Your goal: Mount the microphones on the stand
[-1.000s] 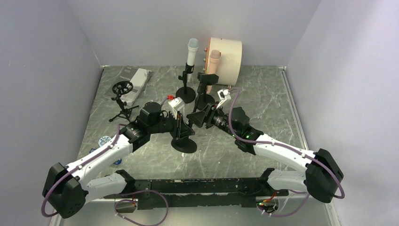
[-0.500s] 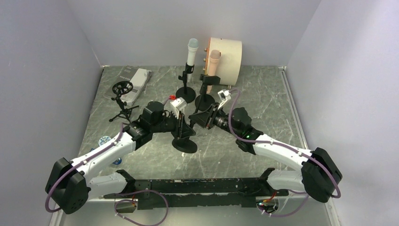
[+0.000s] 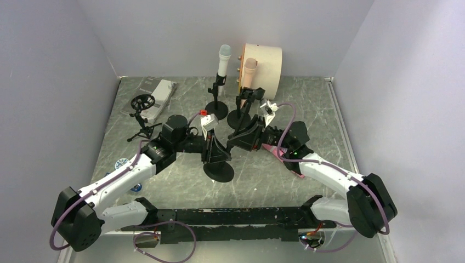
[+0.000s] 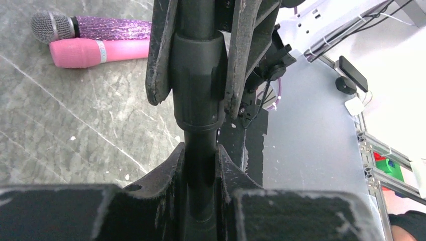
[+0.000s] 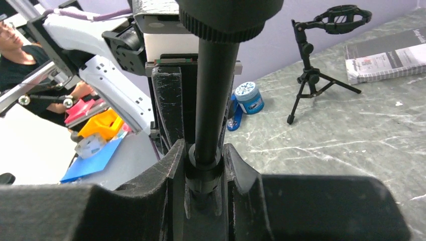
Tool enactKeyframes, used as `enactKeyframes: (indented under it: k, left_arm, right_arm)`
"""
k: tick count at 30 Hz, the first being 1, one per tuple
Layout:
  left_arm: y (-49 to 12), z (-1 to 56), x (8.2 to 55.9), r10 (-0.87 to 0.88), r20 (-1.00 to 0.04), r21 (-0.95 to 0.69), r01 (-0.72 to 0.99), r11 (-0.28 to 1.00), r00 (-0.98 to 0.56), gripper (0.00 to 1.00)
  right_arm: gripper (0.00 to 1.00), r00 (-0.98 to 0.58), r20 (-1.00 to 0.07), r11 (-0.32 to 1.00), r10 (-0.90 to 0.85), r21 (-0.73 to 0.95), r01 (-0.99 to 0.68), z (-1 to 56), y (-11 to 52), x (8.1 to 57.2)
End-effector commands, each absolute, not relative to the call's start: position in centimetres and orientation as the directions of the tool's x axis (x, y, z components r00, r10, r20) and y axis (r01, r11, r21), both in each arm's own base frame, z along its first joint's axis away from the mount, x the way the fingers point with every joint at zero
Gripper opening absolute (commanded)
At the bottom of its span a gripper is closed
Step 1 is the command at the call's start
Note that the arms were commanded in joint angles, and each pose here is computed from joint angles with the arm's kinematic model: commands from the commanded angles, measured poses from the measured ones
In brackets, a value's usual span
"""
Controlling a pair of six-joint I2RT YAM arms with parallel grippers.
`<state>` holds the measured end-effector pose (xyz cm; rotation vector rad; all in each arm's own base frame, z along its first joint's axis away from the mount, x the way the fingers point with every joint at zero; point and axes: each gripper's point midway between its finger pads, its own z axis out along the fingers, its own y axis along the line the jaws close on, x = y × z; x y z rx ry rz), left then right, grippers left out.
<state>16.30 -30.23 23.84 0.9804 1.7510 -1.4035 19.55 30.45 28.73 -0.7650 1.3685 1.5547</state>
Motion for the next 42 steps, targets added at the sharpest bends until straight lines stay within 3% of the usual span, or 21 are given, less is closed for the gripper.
enactKeyframes:
  k: [1,5,7,9,14,20,22,26,28,31,37,42]
  left_arm:
    - [-30.5,28.9,15.0,0.060,-0.912,-0.407,0.914,0.006,-0.406,0.03]
    - [-30.6,28.0,16.5,0.042,-0.909,-0.411,0.907,0.087,-0.416,0.03]
    - [-30.7,27.5,17.2,0.033,-0.906,-0.416,0.902,0.119,-0.422,0.03]
    - [-30.8,26.9,18.1,0.026,-0.900,-0.425,0.890,0.166,-0.435,0.03]
    - [-30.7,26.1,19.5,0.014,-0.894,-0.431,0.868,0.246,-0.448,0.02]
    - [-30.5,25.4,19.7,0.020,-0.884,-0.445,0.854,0.271,-0.467,0.03]
    - [-30.5,24.9,20.0,0.030,-0.875,-0.455,0.842,0.290,-0.483,0.09]
    - [-30.4,22.9,20.5,0.071,-0.851,-0.471,0.816,0.335,-0.520,0.35]
    - [-30.4,22.5,20.6,0.075,-0.848,-0.473,0.813,0.341,-0.525,0.42]
    - [-30.6,22.0,20.5,0.080,-0.847,-0.476,0.816,0.328,-0.526,0.46]
    - [-30.9,21.6,20.3,0.099,-0.847,-0.475,0.827,0.302,-0.523,0.42]
    - [-31.0,20.9,20.0,0.117,-0.840,-0.480,0.827,0.293,-0.529,0.50]
  right_arm:
    - [0.12,-0.358,-0.880,0.222,0.313,0.434,-0.873,29.2,29.6,23.6]
    - [0.54,-0.399,-0.813,0.395,0.424,0.562,-0.727,29.1,28.9,25.5]
    - [0.62,-0.428,-0.792,0.433,0.436,0.602,-0.671,29.0,29.2,25.6]
    - [0.64,-0.455,-0.779,0.456,0.431,0.624,-0.635,28.6,29.9,25.3]
    - [0.52,-0.486,-0.764,0.480,0.424,0.645,-0.594,28.2,30.9,24.8]
    - [0.10,-0.484,-0.752,0.433,0.447,0.656,-0.619,29.3,31.2,24.3]
    - [0.00,-0.482,-0.753,0.409,0.447,0.652,-0.639,29.9,31.5,24.1]
    - [0.00,-0.475,-0.764,0.389,0.436,0.636,-0.666,30.7,31.9,23.7]
    - [0.00,-0.471,-0.767,0.387,0.436,0.632,-0.671,30.9,31.9,23.7]
    - [0.00,-0.474,-0.763,0.375,0.440,0.635,-0.675,31.1,32.0,23.6]
    - [0.00,-0.483,-0.749,0.359,0.454,0.649,-0.671,31.4,32.0,23.5]
    - [0.00,-0.478,-0.748,0.347,0.461,0.647,-0.679,31.7,32.0,23.3]
